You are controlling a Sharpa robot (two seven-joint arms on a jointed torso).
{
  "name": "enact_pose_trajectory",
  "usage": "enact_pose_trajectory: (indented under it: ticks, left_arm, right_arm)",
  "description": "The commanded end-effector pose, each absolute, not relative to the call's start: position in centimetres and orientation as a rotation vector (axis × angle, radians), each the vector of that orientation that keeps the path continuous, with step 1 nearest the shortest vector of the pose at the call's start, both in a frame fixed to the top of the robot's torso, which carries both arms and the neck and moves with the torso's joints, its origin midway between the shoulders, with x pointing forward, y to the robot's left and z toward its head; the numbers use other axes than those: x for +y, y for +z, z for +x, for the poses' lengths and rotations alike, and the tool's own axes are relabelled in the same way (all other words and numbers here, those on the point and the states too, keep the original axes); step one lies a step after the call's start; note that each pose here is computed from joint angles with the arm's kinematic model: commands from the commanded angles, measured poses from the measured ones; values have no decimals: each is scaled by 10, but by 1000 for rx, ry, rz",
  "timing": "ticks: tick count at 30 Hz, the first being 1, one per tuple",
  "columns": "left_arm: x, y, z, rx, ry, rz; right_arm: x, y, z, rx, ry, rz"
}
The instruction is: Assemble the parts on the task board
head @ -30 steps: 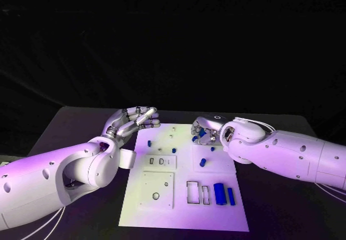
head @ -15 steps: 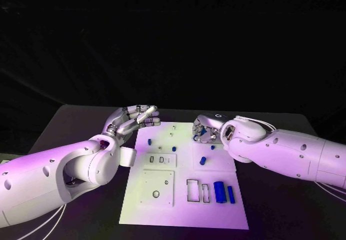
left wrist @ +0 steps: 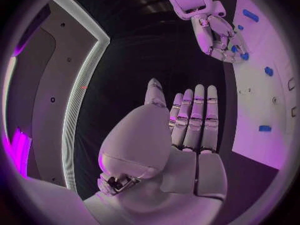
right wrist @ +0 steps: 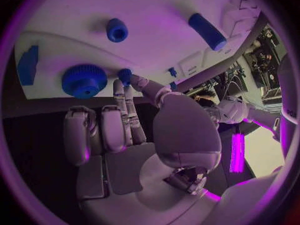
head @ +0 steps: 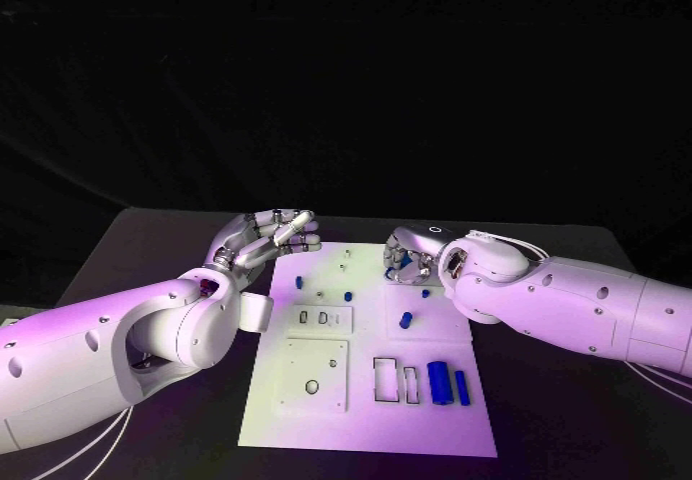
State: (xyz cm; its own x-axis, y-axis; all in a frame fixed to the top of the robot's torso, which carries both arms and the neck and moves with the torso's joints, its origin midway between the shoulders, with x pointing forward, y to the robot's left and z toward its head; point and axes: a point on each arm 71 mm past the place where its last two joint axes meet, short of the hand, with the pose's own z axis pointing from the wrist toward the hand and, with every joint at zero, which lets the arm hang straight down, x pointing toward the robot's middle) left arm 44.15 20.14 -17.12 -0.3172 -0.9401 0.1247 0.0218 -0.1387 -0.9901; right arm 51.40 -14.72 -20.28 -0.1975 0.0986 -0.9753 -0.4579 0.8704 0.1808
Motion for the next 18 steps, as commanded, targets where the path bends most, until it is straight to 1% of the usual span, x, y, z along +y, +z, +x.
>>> enact_pose_trajectory:
  ticks: [1,18]
  left_arm:
    - [199,-170,441,1348,-1593,-1103]
    - [200,-170,441,1348,-1592,-1121]
  right_arm:
    - [-146,-207,513,1717,493,-294]
    - [-146,-214,514,1750,480,-306]
